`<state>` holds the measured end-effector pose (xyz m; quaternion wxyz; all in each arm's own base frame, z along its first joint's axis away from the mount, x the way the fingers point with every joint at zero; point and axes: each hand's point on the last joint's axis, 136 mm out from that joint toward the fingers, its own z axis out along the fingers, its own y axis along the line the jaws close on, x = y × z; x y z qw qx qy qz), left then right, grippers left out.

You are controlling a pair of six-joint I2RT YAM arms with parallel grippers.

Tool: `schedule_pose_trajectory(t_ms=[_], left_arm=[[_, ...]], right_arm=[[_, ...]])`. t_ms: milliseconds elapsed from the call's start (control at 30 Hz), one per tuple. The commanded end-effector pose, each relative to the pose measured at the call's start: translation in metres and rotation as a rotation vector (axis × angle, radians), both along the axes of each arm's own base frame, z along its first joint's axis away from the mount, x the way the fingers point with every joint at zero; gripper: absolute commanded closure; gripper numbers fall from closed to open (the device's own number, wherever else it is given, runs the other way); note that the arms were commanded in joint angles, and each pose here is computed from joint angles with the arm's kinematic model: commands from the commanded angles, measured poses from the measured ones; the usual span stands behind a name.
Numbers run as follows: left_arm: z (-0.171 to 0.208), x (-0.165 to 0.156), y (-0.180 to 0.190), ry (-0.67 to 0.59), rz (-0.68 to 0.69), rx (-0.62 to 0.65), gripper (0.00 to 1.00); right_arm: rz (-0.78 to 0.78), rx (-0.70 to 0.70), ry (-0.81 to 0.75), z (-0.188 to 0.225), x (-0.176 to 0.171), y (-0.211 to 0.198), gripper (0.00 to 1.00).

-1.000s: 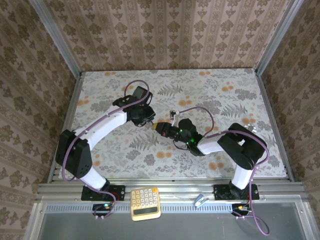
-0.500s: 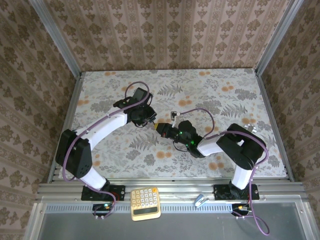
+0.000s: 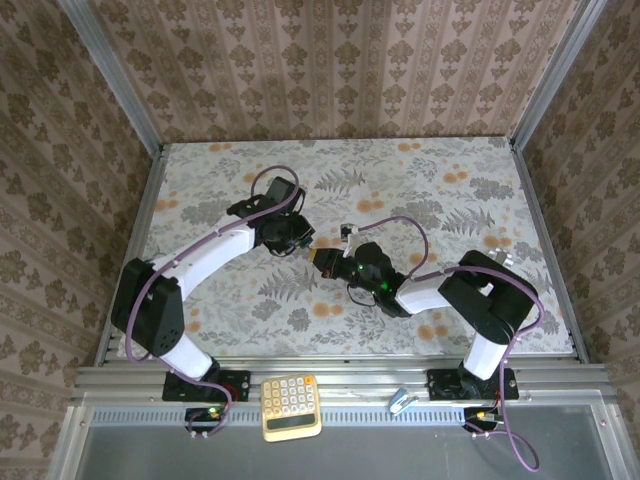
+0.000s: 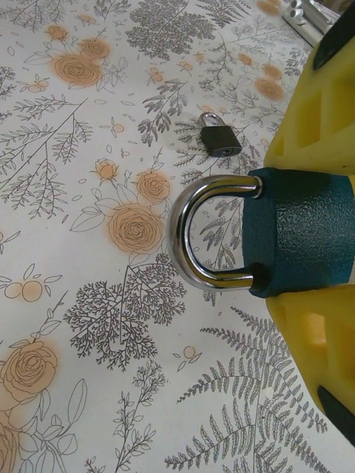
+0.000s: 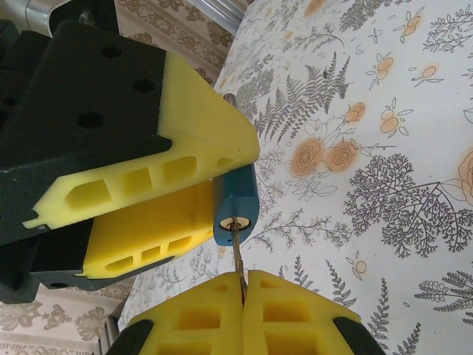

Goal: Unlock with the key

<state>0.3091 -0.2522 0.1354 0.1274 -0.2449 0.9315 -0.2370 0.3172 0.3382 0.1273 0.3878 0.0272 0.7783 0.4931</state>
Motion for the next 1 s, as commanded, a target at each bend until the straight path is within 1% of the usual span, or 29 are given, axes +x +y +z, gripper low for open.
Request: schedule_pose_trajectory(t_ms=[0, 67, 167, 333, 533, 667, 833, 967], left_arm=[[0.006, -0.004, 0.008, -0.002, -0.007, 0.012, 0.72], [0.006, -0.005, 0.007, -0.005, -0.008, 0.004, 0.72], [0.008, -0.005, 0.008, -0.010, -0.009, 0.005, 0.72], [0.011, -0.005, 0.008, -0.015, -0.009, -0.001, 0.72], [0.015, -0.005, 0.007, -0.022, -0.011, -0.013, 0.72], [0.018, -0.006, 0.006, -0.023, -0.011, -0.028, 0.72], [0.023, -0.008, 0.004, -0.018, 0.004, -0.063, 0.72], [0.024, -0.011, -0.003, 0.003, 0.008, -0.114, 0.72]], right_arm=[[-0.024, 0.126, -0.051, 0.030, 0.010, -0.004, 1.00], [-0.022, 0.177, -0.031, 0.031, 0.012, -0.006, 1.00], [-0.013, 0.214, -0.020, 0.033, 0.014, -0.008, 1.00], [0.008, 0.220, -0.028, 0.034, 0.012, -0.007, 1.00], [0.030, 0.284, 0.002, 0.035, 0.015, -0.006, 1.00], [0.053, 0.284, -0.025, 0.042, 0.014, -0.003, 1.00], [-0.007, 0.241, -0.061, 0.037, 0.020, -0.012, 1.00], [0.000, 0.233, -0.070, 0.036, 0.022, -0.009, 1.00]])
